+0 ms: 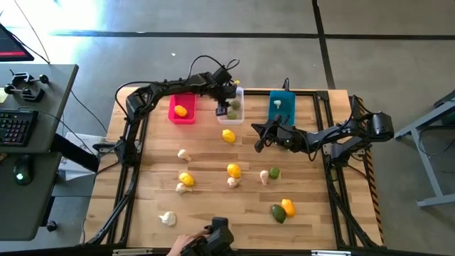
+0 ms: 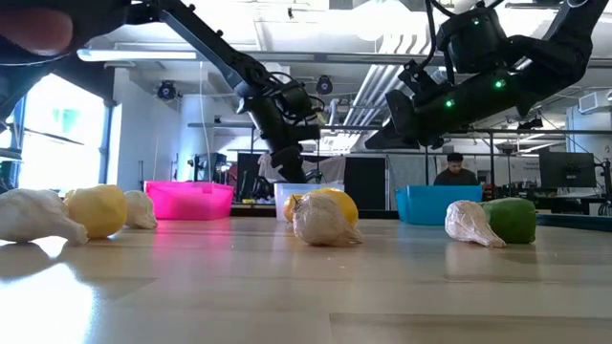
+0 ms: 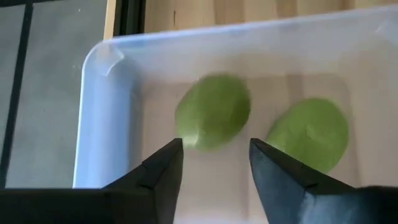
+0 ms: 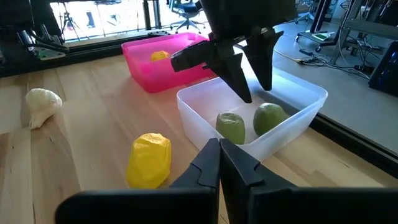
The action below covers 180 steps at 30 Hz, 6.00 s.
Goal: Sort produce into baskets
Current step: Put the lemon into the pink bin, then put the white garlic into the blue bin
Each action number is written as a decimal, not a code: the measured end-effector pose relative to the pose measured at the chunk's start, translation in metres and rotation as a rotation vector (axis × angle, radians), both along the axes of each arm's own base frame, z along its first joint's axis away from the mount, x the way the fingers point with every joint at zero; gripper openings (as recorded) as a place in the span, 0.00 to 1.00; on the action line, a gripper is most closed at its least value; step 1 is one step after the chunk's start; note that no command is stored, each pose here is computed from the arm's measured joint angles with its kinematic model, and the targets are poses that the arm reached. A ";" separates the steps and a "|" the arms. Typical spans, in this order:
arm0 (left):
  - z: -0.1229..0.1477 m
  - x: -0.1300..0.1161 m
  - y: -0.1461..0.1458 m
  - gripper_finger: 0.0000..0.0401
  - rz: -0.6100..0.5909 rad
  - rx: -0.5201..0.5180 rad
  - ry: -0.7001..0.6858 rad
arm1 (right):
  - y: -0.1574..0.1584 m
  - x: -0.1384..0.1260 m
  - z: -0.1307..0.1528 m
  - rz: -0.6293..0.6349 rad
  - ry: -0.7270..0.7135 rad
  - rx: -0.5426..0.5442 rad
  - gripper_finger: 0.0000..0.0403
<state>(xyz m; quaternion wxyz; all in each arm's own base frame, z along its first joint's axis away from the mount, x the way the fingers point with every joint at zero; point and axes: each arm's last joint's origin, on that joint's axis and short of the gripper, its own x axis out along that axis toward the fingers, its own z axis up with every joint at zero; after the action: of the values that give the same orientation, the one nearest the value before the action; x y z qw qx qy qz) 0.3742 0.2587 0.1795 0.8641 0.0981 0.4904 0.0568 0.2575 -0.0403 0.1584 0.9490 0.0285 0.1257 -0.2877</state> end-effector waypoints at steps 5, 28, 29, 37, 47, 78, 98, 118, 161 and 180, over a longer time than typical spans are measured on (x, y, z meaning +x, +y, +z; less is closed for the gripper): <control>0.011 0.002 -0.001 0.20 -0.040 -0.004 -0.140 | 0.001 0.000 0.000 0.020 -0.003 0.009 0.00; 0.054 -0.117 -0.114 0.00 -0.010 -0.011 -0.885 | 0.019 0.076 -0.011 0.149 0.140 0.082 0.62; 0.054 -0.124 -0.120 0.00 -0.013 -0.015 -0.901 | 0.019 0.081 -0.012 0.149 0.141 0.082 0.62; 0.034 -0.162 -0.161 0.00 -0.042 -0.067 -1.006 | 0.007 0.114 -0.016 0.112 0.285 0.110 0.63; 0.005 -0.204 -0.188 0.00 0.007 -0.061 -1.171 | -0.013 0.135 -0.017 0.059 0.399 0.146 0.63; 0.000 -0.229 -0.200 0.00 0.010 0.023 -1.312 | -0.034 0.164 0.018 0.301 0.157 0.249 0.22; 0.016 -0.252 -0.188 0.00 0.158 0.166 -1.374 | -0.148 0.283 0.031 0.101 0.007 0.184 0.22; 0.011 -0.254 -0.184 0.00 0.221 0.141 -1.323 | -0.184 0.294 -0.007 0.090 0.012 0.300 0.30; 0.011 -0.254 -0.184 0.00 0.229 0.124 -1.325 | -0.166 0.296 0.020 0.058 0.052 0.178 0.25; 0.010 -0.254 -0.184 0.00 0.221 0.148 -1.310 | -0.101 0.288 0.000 0.058 0.132 0.061 0.00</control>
<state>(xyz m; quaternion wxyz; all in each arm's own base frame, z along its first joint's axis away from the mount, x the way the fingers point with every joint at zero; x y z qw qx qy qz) 0.1200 0.0751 0.1900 0.9634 0.0515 -0.1339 0.2264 0.5452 -0.1415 0.1586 0.9453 0.0348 0.1975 -0.2571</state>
